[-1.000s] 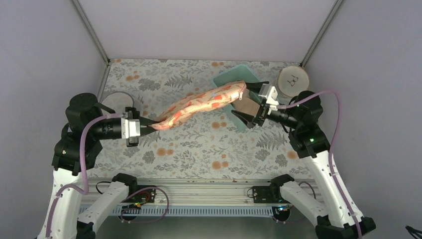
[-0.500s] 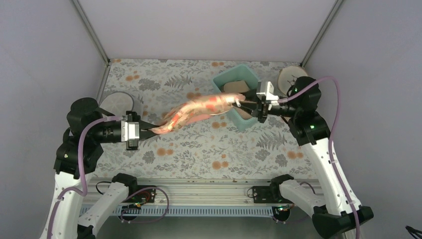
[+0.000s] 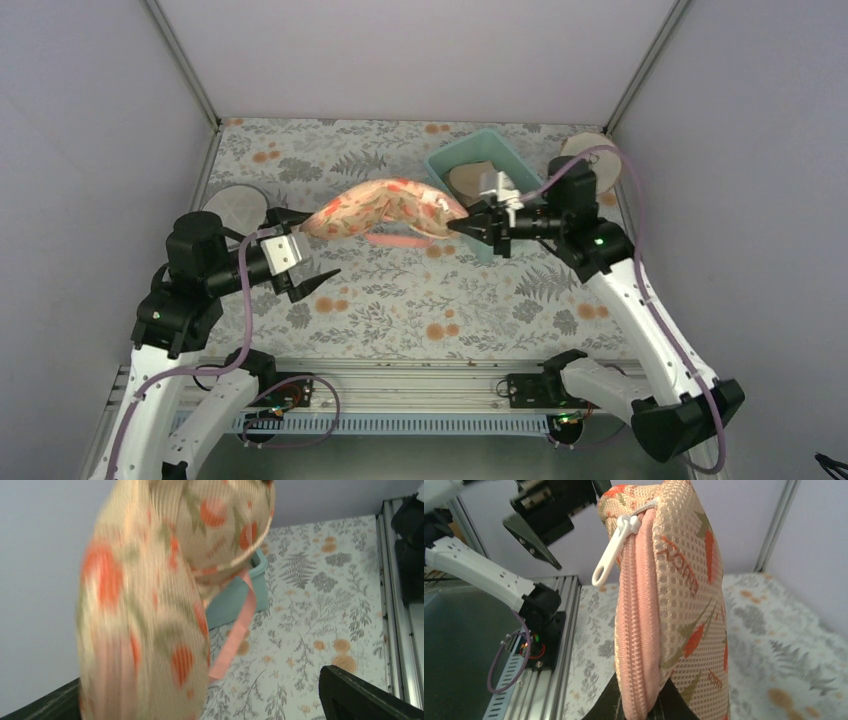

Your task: Unzip the laundry bag and remove the bra

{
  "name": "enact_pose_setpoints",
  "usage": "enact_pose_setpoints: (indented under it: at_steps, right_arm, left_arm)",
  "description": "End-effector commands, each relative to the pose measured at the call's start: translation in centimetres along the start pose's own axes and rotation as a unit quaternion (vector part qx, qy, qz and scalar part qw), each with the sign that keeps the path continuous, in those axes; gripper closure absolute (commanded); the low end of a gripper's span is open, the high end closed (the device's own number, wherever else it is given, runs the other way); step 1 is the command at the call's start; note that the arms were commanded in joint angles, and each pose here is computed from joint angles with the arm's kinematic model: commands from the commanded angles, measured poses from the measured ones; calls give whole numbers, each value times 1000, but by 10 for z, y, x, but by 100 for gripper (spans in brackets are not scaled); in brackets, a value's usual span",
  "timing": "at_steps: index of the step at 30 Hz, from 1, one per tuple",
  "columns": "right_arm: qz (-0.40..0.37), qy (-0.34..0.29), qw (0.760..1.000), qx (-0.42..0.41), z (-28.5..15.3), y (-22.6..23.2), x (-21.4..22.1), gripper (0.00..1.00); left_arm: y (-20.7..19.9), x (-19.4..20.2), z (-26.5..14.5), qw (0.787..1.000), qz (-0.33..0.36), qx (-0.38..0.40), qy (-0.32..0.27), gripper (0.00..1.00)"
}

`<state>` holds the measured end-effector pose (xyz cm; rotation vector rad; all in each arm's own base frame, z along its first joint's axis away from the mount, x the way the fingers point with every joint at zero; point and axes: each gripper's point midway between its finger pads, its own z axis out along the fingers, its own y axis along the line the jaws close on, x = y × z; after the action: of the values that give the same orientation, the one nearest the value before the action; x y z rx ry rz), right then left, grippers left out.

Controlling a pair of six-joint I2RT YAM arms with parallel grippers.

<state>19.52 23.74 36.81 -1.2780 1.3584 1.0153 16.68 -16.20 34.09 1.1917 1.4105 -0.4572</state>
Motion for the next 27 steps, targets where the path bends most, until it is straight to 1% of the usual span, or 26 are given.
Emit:
enact_pose_setpoints:
  at_steps: [1, 3, 6, 10, 11, 13, 14, 15, 16, 18, 20, 23, 27]
  right_arm:
    - [36, 81, 996, 14, 34, -4, 48, 95]
    - [45, 110, 993, -6, 49, 2, 62, 97]
    - [47, 136, 989, -23, 66, 7, 73, 97]
    - [36, 150, 988, -31, 75, 11, 86, 97]
    - [33, 147, 988, -39, 76, 15, 86, 97]
    - [24, 139, 988, -63, 79, 26, 84, 97]
    - [17, 137, 987, -80, 82, 35, 83, 97]
    - [11, 136, 986, -96, 86, 44, 83, 97]
    - [4, 136, 985, -110, 89, 52, 83, 97]
    - [-9, 139, 981, -135, 98, 67, 83, 97]
    - [-23, 139, 978, -151, 106, 79, 81, 97]
    - [-41, 129, 979, -152, 114, 81, 74, 97]
    - [-50, 137, 979, -144, 124, 77, 74, 97]
  left_arm:
    - [-6, -7, -14, 999, 48, 2, 24, 0]
    - [-8, -24, -22, 998, 55, 10, 10, 0]
    - [-9, -42, -29, 998, 67, 14, -1, 0]
    - [1, -39, -29, 998, 65, -9, 13, 0]
    - [-2, -31, -25, 997, 70, 2, 20, 0]
    - [-21, -3, -15, 993, 92, 62, 40, 0]
    - [-24, 7, -9, 993, 80, 77, 48, 0]
    - [-19, 16, -1, 994, 48, 78, 59, 0]
    - [-16, 23, 6, 994, 19, 83, 69, 2]
    - [-17, 29, 18, 990, 1, 117, 77, 8]
    - [-25, 24, 23, 985, 8, 158, 64, 11]
    - [-46, 20, 23, 976, 35, 209, 41, 11]
    - [-74, 34, 20, 964, 35, 261, 46, 11]
